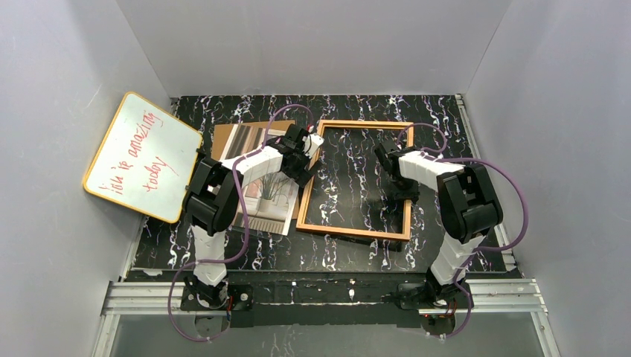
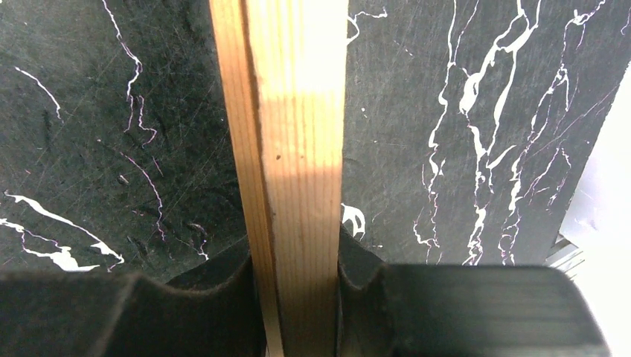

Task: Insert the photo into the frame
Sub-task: Turn over the photo frame at the center of the board.

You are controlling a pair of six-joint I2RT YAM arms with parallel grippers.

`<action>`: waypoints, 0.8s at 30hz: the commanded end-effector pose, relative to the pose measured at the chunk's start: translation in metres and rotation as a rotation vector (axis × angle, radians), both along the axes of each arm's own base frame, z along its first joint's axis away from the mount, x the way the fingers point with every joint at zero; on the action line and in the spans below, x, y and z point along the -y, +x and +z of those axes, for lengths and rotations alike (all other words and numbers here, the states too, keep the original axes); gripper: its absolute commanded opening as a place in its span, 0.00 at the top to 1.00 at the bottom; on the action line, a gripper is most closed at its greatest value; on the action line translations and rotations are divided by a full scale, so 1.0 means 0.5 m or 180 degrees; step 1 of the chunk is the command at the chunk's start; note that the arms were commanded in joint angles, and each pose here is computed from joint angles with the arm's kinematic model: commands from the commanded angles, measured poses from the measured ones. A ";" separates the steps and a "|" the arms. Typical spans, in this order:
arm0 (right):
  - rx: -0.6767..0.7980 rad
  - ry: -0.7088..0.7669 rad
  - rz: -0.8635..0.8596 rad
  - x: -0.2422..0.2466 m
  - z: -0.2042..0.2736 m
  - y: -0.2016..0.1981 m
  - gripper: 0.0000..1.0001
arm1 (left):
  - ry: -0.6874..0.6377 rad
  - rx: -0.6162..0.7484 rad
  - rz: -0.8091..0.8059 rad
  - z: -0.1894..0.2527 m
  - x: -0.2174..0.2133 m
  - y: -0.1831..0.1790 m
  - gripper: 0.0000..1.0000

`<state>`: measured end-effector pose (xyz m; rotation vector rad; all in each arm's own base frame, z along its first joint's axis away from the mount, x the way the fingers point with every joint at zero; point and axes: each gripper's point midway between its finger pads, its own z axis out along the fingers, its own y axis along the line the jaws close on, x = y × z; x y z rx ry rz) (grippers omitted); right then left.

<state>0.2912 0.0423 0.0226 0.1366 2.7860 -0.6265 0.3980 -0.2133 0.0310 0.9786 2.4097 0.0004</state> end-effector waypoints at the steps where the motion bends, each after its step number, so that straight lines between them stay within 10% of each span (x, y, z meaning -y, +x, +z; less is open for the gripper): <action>1: 0.0192 0.0074 -0.0182 -0.012 -0.043 0.023 0.79 | -0.0050 -0.0227 -0.0190 -0.026 0.028 -0.050 0.02; 6: 0.0157 0.0125 -0.0188 -0.011 -0.054 0.015 0.46 | 0.0016 -0.0201 -0.0215 -0.025 0.020 -0.051 0.02; 24: 0.0637 0.0889 -0.0219 -0.071 0.061 0.087 0.18 | -0.0240 -0.0322 -0.0226 -0.010 0.063 -0.065 0.02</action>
